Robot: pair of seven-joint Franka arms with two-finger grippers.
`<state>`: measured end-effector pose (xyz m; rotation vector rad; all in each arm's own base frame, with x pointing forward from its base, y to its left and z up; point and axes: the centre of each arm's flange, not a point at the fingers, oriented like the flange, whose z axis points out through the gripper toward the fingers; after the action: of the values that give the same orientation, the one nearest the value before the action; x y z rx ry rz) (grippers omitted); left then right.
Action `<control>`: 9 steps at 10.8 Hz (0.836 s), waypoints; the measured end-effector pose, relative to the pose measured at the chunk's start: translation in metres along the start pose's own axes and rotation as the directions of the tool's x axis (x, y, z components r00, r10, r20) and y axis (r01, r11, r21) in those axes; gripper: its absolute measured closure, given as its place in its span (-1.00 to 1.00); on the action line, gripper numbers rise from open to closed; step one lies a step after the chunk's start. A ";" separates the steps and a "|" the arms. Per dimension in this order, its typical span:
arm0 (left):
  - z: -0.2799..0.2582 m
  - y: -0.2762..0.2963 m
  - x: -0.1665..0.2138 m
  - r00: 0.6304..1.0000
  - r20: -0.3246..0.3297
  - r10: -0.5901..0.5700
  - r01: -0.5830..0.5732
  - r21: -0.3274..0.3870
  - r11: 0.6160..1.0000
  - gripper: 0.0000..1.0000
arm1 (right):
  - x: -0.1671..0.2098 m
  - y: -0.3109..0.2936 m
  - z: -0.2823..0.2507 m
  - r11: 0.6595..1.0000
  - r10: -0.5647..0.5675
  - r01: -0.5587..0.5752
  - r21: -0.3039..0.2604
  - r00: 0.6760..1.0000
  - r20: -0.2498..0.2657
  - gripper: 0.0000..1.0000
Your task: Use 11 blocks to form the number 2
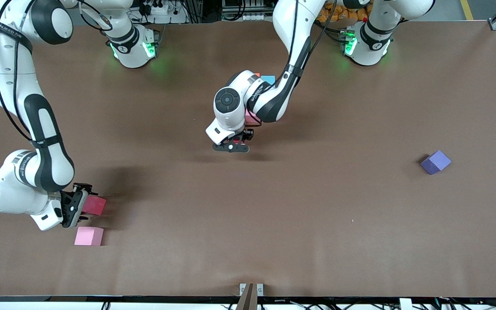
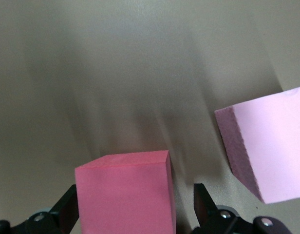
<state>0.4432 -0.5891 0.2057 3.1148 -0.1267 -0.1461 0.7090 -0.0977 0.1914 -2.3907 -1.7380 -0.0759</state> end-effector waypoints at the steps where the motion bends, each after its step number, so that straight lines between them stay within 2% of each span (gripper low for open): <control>1: 0.000 0.000 0.000 1.000 -0.002 0.001 -0.001 -0.001 1.000 -0.18 | 0.000 0.000 0.000 1.000 0.000 0.000 0.000 1.000 0.000 -1.00; 4: 0.000 0.000 0.000 1.000 -0.003 0.001 -0.001 -0.002 1.000 -0.20 | 0.000 0.000 0.000 1.000 0.002 -0.002 0.000 1.000 -0.001 -1.00; 5: 0.002 0.000 0.001 1.000 -0.004 0.001 -0.001 -0.001 1.000 -0.36 | 0.000 0.000 0.000 1.000 0.006 -0.006 0.001 1.000 -0.001 -1.00; 7: 0.006 0.000 0.001 1.000 -0.007 0.003 -0.003 0.004 1.000 -0.89 | 0.000 0.000 0.000 1.000 0.009 -0.009 0.001 1.000 -0.001 -1.00; 8: 0.006 0.000 0.001 1.000 -0.009 0.004 -0.004 0.004 1.000 -1.00 | 0.000 0.000 0.000 1.000 0.009 -0.009 0.001 1.000 -0.001 -1.00; 9: 0.006 0.000 0.001 1.000 -0.011 0.004 -0.004 0.002 1.000 -1.00 | 0.000 0.000 0.000 1.000 0.010 -0.010 0.001 1.000 -0.001 -1.00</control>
<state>0.4436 -0.5895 0.1998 3.1168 -0.1330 -0.1281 0.7089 -0.0976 0.1913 -2.3981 -1.7249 -0.0750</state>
